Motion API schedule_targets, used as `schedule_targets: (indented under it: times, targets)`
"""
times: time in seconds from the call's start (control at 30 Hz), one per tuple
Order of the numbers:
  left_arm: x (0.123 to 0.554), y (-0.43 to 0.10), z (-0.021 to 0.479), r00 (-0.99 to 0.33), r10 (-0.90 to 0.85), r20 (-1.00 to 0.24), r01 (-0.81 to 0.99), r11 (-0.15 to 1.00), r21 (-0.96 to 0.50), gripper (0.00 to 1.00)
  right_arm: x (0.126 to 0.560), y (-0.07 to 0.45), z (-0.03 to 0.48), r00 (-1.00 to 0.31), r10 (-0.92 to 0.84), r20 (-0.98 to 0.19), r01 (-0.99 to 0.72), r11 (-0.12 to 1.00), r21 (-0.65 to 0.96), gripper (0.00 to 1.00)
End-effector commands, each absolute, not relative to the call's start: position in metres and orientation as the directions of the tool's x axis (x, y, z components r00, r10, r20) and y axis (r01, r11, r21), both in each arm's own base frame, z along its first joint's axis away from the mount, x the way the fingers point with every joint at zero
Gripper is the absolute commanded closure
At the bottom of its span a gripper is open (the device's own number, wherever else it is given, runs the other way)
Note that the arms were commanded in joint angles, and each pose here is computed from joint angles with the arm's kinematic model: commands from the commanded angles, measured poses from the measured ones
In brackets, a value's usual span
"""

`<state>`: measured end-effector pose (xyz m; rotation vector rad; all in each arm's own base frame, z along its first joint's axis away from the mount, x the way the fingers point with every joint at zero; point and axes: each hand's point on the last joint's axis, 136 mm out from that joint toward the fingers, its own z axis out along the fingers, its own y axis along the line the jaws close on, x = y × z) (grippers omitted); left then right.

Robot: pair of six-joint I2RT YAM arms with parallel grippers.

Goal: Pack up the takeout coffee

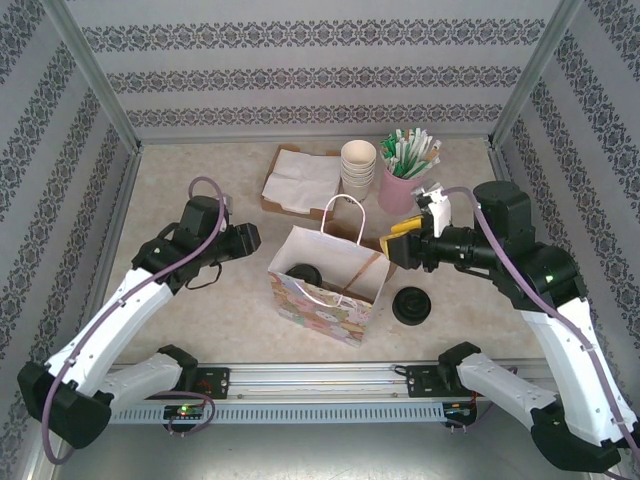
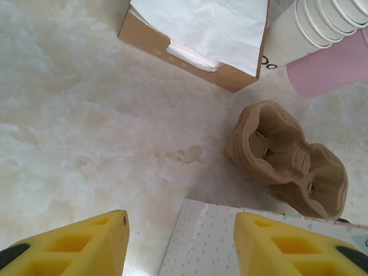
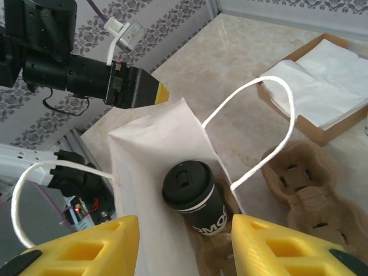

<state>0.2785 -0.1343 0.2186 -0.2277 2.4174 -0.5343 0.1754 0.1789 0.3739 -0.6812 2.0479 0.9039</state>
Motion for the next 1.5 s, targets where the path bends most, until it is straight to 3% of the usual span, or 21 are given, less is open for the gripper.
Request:
schedule_targets:
  times: [0.0,0.33,0.87,1.47]
  targets:
    - [0.298,-0.136,0.227,-0.761,-0.243,-0.601,0.007,0.924,-0.382,0.48,0.186,0.175,0.386,-0.482,-0.156,-0.862,-0.715,0.638,0.285,0.53]
    - [0.385,-0.16,0.203,-0.834,-0.185,-0.519,0.019,0.932,-0.362,0.53,0.269,0.124,0.386,-0.409,-0.107,-0.906,-0.406,0.911,0.076,0.55]
    - [0.524,-0.184,0.112,-0.914,-0.091,-0.396,0.014,0.967,-0.256,0.53,0.353,0.096,0.322,-0.565,-0.049,-0.823,-0.22,0.971,0.093,0.55]
    - [0.552,-0.171,0.084,-0.916,0.018,-0.4,0.037,0.999,-0.039,0.48,0.362,0.078,0.295,-0.616,-0.085,-0.783,-0.163,0.986,0.021,0.48]
